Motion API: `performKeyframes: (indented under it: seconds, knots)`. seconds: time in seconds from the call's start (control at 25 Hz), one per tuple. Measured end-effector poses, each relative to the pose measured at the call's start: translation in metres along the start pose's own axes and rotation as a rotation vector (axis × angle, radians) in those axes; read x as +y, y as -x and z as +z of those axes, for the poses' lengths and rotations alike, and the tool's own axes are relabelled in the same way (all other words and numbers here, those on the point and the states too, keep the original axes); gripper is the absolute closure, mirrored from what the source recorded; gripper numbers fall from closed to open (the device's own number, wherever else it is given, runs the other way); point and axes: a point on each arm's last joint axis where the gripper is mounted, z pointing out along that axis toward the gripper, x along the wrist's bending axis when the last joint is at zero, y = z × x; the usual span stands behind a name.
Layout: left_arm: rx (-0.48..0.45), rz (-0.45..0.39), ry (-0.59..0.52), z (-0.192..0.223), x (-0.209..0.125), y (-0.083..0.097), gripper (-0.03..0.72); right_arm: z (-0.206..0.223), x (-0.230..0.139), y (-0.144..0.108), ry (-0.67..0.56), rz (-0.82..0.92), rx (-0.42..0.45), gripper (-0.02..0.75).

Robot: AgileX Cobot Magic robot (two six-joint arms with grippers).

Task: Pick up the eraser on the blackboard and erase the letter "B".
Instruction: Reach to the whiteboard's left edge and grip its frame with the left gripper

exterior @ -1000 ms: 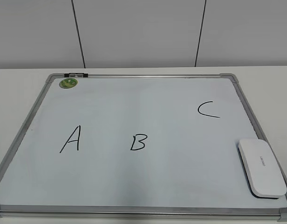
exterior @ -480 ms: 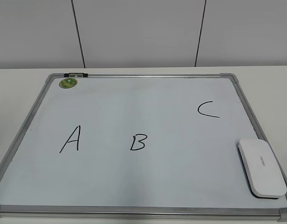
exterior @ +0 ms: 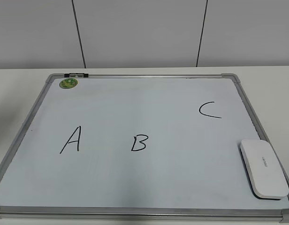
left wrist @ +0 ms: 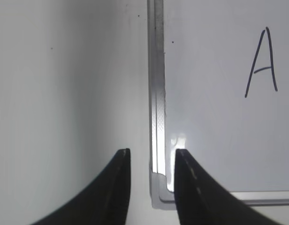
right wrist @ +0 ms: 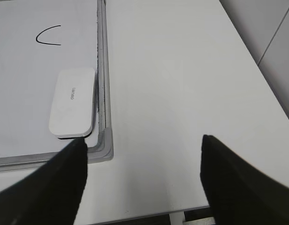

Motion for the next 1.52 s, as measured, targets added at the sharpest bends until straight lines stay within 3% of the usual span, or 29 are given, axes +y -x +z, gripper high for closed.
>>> performKeyframes:
  seconds: [0.68,1.04,1.52]
  knots:
    - [0.004,-0.007,-0.166,0.111,0.069,-0.001,0.442,0.000,0.000,0.000,0.000,0.000,0.000,0.183]
    - [0.004,0.004,-0.279,0.170,0.065,-0.003,0.442,0.000,0.000,0.000,0.000,0.000,0.000,0.183]
    - [0.005,0.007,-0.242,0.193,0.069,-0.004,0.442,0.000,0.000,0.000,0.000,0.000,0.000,0.183]
